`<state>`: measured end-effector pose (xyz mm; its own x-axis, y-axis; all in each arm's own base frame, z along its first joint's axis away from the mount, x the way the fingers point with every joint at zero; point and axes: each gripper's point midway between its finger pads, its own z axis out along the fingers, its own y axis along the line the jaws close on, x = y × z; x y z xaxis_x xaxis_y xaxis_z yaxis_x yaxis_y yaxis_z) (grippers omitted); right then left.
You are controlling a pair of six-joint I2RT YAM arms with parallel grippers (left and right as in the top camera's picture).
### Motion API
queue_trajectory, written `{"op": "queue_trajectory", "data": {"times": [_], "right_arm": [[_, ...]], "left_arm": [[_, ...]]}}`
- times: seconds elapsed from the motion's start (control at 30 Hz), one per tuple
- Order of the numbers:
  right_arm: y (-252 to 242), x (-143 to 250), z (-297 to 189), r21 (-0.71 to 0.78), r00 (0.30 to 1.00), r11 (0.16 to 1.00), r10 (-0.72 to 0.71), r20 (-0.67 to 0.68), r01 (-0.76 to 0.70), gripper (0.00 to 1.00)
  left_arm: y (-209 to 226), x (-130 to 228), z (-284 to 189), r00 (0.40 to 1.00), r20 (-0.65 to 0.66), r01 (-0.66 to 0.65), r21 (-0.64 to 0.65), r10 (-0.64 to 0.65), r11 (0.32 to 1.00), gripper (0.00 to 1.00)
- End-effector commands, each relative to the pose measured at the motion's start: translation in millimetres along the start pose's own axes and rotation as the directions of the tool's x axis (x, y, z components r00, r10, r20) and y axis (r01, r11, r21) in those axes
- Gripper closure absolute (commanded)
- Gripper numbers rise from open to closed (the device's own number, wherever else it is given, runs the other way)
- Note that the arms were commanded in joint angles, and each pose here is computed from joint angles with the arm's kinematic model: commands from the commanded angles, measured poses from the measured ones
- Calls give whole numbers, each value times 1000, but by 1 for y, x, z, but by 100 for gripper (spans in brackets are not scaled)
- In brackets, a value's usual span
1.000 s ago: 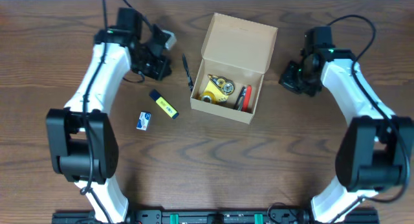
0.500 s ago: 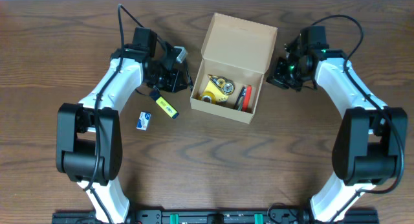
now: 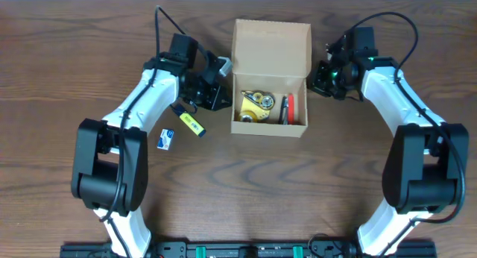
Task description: Pack container
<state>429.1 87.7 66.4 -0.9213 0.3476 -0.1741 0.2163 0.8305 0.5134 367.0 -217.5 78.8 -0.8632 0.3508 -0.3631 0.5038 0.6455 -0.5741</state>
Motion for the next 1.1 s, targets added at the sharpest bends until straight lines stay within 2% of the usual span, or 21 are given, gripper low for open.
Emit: {"op": "queue_trajectory", "data": {"times": [0.0,0.33,0.6,0.8,0.9,0.97,1.0,1.03,1.07], "right_arm": [[-3,2,-2,-19,1000,1000,10,-16,-10,99],[-31,4,-13,16,999,1000,24,-43,-23,98],[-33,4,-13,24,999,1000,20,-43,-19,99],[-33,4,-13,30,999,1000,-3,-41,4,98],[-33,4,-12,29,999,999,-13,-43,14,99],[-33,4,-12,29,999,999,-13,-42,14,98],[-33,4,-12,29,999,999,-13,-42,14,98],[-33,4,-12,29,999,999,-13,-42,14,98],[-33,4,-12,29,999,999,-13,-42,14,98]], "left_arm": [[-18,2,15,999,-21,-31,48,32,998,94],[-32,-1,27,996,-21,-89,46,90,995,94],[2,-5,21,1000,-14,12,-139,-14,990,94],[36,-14,11,986,69,168,-317,-154,933,94],[56,-20,2,971,139,235,-419,-194,877,87],[61,-25,0,966,168,251,-440,-195,862,82],[61,-27,0,966,175,249,-438,-190,864,76],[61,-29,0,966,182,247,-437,-184,865,60],[61,-31,0,966,188,245,-436,-179,866,52]]}}
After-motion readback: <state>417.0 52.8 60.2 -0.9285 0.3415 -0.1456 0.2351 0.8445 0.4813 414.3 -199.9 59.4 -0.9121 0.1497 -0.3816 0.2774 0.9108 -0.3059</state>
